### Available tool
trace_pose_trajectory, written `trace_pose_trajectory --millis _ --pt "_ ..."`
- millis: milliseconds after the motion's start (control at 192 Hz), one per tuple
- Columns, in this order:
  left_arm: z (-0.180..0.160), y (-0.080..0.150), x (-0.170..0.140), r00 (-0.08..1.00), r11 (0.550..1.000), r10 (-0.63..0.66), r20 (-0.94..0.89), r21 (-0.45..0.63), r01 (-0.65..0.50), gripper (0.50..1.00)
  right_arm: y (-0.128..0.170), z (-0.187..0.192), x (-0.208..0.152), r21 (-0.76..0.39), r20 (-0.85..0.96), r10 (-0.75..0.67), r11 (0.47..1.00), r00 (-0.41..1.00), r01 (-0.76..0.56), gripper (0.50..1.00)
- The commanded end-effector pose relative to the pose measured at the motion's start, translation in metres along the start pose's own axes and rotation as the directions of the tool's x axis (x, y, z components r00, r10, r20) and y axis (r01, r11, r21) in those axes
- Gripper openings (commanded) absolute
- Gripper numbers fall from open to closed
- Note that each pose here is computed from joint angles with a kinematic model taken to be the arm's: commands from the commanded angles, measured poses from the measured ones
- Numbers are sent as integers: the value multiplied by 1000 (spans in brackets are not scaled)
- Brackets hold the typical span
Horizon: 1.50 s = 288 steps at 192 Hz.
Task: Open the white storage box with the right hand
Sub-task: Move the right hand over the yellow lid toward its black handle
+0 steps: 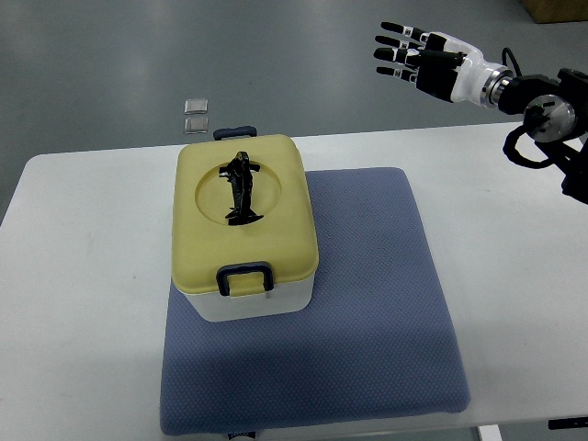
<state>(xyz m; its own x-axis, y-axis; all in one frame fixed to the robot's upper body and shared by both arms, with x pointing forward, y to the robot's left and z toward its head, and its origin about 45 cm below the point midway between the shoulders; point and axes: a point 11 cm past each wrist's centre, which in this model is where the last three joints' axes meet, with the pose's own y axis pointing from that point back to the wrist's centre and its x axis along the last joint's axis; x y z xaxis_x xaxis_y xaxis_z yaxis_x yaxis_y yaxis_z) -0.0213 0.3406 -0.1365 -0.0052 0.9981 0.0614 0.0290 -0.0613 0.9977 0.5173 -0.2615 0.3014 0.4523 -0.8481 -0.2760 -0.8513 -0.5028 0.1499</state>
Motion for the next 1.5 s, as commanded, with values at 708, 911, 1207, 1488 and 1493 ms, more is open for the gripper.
trace_pose_trajectory --millis 708,911,1207,1488,1493 --pt "0 0 0 1000 1000 0 0 0 0 1000 -19 -55 -115 -271 -802 -409 899 436 345 926" --pt "0 0 0 1000 1000 0 0 0 0 1000 -27 -75 -176 -301 -874 -438 828 211 473 926" --pt "0 0 0 1000 1000 0 0 0 0 1000 -25 -61 -243 -466 -874 -460 705 -155 535 924" --pt "0 0 0 1000 1000 0 0 0 0 1000 -30 -19 -263 -566 -823 -421 657 -381 498 919" --pt "0 0 0 1000 1000 0 0 0 0 1000 -30 -19 -263 -566 -823 -421 657 -381 498 919"
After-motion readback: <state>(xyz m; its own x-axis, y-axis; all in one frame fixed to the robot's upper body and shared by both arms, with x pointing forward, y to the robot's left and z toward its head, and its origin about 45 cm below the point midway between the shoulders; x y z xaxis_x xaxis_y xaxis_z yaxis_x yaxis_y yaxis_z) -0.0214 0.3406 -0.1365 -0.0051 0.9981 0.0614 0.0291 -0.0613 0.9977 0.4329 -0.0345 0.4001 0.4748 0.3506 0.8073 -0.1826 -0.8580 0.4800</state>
